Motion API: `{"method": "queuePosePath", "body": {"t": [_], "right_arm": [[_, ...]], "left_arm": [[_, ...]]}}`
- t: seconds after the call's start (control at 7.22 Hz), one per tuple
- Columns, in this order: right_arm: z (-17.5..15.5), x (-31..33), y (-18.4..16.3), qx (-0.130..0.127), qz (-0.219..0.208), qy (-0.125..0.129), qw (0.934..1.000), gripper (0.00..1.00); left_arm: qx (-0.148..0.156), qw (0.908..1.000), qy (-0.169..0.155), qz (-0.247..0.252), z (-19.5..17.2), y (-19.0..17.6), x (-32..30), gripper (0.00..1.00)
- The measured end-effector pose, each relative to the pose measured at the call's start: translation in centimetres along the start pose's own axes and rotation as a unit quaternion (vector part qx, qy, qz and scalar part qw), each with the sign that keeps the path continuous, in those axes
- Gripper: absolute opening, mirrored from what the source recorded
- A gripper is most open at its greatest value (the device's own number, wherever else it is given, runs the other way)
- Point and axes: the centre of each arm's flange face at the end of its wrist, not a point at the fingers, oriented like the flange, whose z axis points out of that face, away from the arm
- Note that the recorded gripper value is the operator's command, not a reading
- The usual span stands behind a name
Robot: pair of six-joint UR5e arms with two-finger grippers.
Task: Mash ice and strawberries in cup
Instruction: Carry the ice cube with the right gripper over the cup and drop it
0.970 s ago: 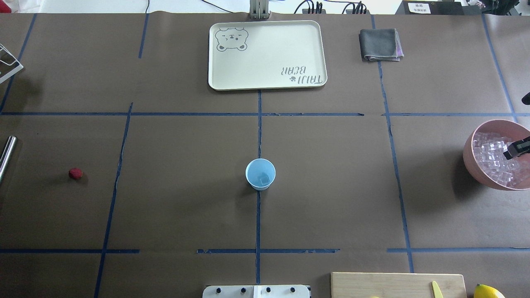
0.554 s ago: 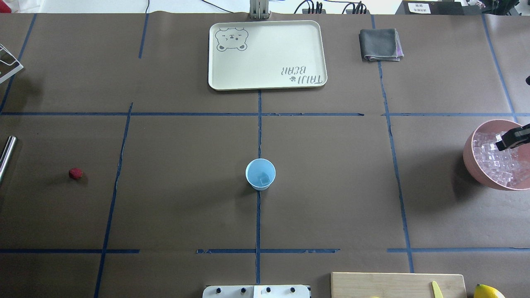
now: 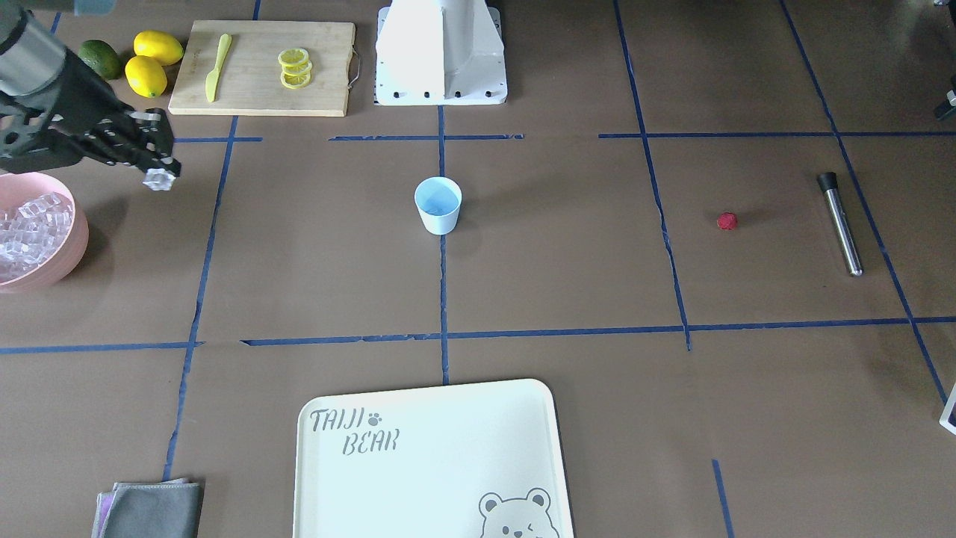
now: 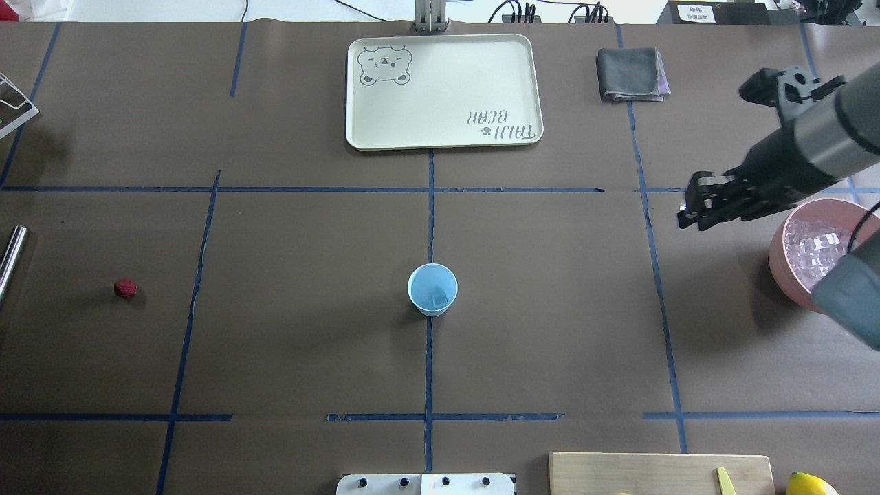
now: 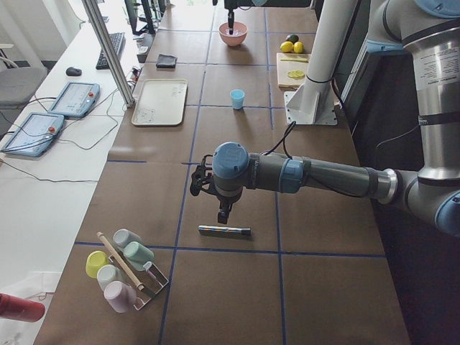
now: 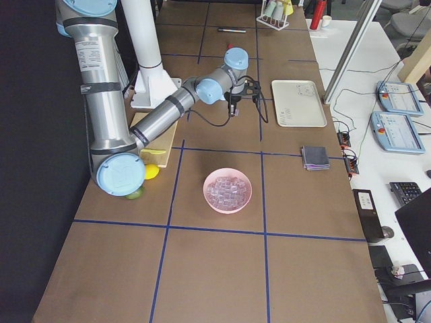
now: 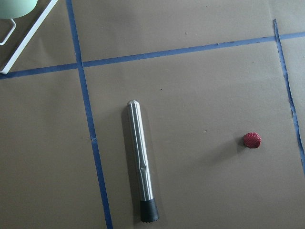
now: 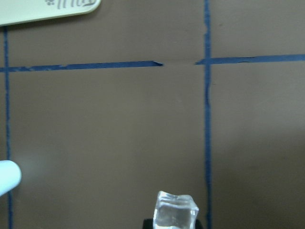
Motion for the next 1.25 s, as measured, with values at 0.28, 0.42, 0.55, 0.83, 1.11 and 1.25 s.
{"method": "queuePosePath", "body": {"t": [0.28, 0.42, 0.55, 0.83, 1.11, 1.25], "right_arm": [[4.6, -10.7, 2.9, 0.003, 0.037, -0.012, 0.9992, 0.00], [7.3, -15.5, 4.3, 0.005, 0.053, -0.014, 0.9985, 0.00], [9.9, -19.4, 5.4, 0.006, 0.063, -0.012, 0.9980, 0.00], [14.6, -25.0, 6.6, 0.012, 0.067, -0.003, 0.9976, 0.00], [18.0, -27.1, 6.6, 0.013, 0.069, -0.008, 0.9975, 0.12], [18.6, -27.3, 6.6, 0.013, 0.069, -0.010, 0.9975, 0.33]], "left_arm": [[-0.001, 1.0000, 0.000, -0.001, 0.1, 0.0, -0.1, 1.00], [-0.001, 1.0000, 0.000, -0.002, 0.1, 0.0, -0.2, 1.00], [-0.001, 1.0000, 0.000, -0.002, 0.1, 0.0, -0.2, 1.00], [0.000, 1.0000, 0.001, -0.001, 0.0, 0.0, -0.1, 1.00], [0.001, 1.0000, 0.001, 0.001, -0.1, 0.0, 0.1, 1.00], [0.001, 1.0000, 0.000, 0.001, -0.1, 0.0, 0.1, 1.00]]}}
